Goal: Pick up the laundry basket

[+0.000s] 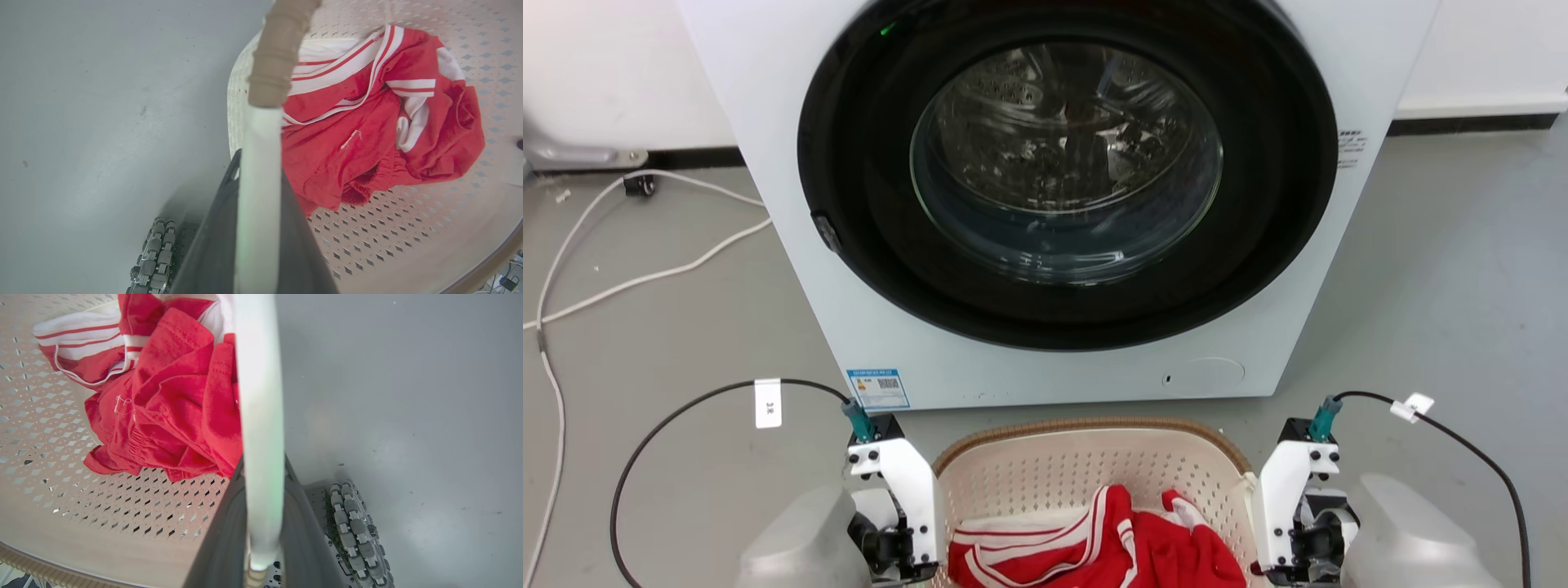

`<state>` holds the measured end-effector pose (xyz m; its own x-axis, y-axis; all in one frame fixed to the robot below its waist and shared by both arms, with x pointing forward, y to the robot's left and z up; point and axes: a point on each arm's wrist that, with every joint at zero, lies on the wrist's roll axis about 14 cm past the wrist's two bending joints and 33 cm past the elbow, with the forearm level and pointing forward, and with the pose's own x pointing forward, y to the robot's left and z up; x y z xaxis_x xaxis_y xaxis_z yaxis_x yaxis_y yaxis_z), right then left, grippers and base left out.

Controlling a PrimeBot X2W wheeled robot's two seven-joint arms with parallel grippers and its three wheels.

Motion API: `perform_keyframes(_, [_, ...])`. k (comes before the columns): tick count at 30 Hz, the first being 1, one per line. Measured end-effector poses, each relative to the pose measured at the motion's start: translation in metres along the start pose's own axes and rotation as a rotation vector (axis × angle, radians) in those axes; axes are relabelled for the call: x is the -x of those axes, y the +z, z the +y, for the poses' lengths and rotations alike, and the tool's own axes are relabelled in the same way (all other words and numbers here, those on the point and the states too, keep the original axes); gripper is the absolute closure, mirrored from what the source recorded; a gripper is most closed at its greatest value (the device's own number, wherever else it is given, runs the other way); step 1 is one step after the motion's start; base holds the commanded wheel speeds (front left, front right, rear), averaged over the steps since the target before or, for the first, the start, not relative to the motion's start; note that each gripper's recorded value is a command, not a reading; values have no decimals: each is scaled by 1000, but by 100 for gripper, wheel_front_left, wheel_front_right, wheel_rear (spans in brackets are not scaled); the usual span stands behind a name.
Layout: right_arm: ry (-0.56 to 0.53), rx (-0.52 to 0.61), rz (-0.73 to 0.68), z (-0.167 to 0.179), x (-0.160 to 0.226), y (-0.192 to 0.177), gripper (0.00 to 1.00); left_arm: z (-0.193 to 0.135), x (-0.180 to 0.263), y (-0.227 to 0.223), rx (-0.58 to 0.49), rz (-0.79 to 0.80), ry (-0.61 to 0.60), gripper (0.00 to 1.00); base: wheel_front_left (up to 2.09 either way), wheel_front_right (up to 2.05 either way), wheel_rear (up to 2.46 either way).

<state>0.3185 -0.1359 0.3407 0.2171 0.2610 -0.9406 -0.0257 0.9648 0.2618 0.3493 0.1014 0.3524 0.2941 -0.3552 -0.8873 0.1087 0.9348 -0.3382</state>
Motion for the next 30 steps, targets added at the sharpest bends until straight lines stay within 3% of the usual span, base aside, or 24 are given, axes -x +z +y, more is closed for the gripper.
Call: perform_keyframes(30, [-23,-16,-7,-8,8,-11,100,-13,2,-7,-59,-15,-7,100,0,0,0])
